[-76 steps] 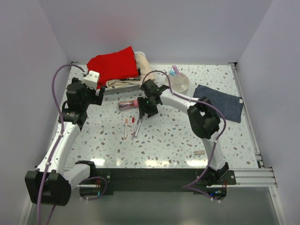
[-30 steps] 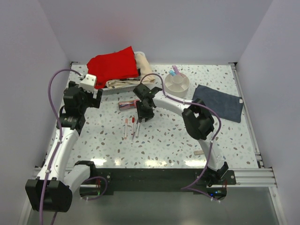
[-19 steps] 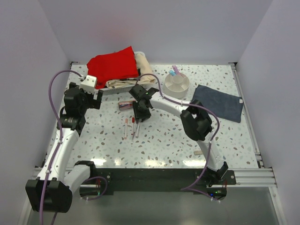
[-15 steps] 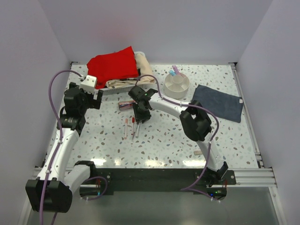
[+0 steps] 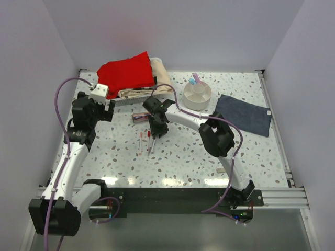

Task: Sort the stationery into containers
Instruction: Pick up the pen from the center of the board, then place the pen in the storage box.

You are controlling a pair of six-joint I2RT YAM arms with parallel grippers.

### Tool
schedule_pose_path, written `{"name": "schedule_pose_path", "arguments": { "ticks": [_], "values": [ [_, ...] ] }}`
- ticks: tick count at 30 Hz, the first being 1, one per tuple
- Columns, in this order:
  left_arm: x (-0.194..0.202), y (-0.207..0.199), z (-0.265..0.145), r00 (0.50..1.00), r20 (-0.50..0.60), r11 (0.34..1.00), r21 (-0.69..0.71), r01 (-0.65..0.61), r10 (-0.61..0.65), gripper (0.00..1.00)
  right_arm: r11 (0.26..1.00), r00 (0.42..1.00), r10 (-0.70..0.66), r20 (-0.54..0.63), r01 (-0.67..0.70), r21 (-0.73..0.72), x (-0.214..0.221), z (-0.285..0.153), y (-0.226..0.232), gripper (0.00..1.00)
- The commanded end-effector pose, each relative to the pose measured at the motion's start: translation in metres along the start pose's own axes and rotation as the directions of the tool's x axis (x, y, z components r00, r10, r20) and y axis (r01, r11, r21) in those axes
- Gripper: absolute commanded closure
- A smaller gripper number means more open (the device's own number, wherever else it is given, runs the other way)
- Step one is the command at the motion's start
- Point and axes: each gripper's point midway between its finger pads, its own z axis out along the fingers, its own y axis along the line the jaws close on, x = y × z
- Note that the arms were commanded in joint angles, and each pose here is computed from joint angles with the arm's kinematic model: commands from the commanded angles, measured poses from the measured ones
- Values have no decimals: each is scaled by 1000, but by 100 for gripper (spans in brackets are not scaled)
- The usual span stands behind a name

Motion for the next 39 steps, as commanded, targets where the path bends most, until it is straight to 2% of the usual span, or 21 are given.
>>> {"name": "schedule_pose_path", "arguments": {
  "ticks": [1,7,11,14,16,17,19,22,23,26,27,29,30,31,32,34,37,39],
  "values": [
    [-18,4,1,998,58,1000,-5,28,-28,0,998,1000,-6,-14,7,58,4,20,-8,66],
    [-21,5,2,998,63,1000,-6,31,-31,0,996,1000,-26,-11,27,90,4,29,-12,68],
    [-21,5,3,998,63,999,-5,33,-32,0,991,999,-32,-30,35,132,13,32,-24,75],
    [-23,5,3,997,66,999,-3,34,-34,0,990,999,-36,-38,41,135,16,32,-26,77],
    [-24,4,4,997,69,999,-1,35,-35,0,991,998,-50,-40,55,121,15,31,-24,96],
    [-24,4,4,997,66,999,0,35,-35,0,992,998,-56,-37,60,113,14,30,-23,100],
    [-27,5,5,997,69,999,2,34,-34,0,993,997,-68,-32,71,89,9,24,-25,100],
    [-30,5,6,998,66,1000,7,23,-23,0,996,996,-91,26,90,24,-12,-3,-26,100],
    [-31,1,8,997,69,999,33,15,-17,0,995,991,-96,90,97,-6,-27,-29,-22,100],
    [-40,-5,14,995,103,997,75,-20,13,0,989,973,-119,196,132,-59,-51,-68,-27,100],
    [-42,-6,16,993,113,996,83,-34,25,0,987,958,-116,261,141,-79,-59,-96,-27,100],
    [-52,-12,21,987,157,991,120,-64,44,0,977,932,-127,339,177,-121,-72,-120,-29,100],
    [-55,-14,23,984,171,987,135,-81,57,0,968,895,-126,427,205,-144,-82,-154,-26,100],
    [-62,-16,24,980,192,985,149,-90,61,0,962,865,-140,482,233,-140,-91,-167,-31,100],
    [-68,-24,27,975,215,976,191,-103,61,0,950,800,-127,586,267,-159,-109,-191,-25,100],
    [-91,-34,29,951,305,959,250,-135,54,0,941,692,-149,706,318,-113,-121,-229,-34,100],
    [-101,-54,43,943,332,924,355,-145,21,0,947,452,-127,883,321,-29,-160,-289,-45,100],
    [-116,-69,47,932,360,906,385,-177,29,0,962,369,-154,917,268,54,-173,-303,-63,100]
  ]
}}
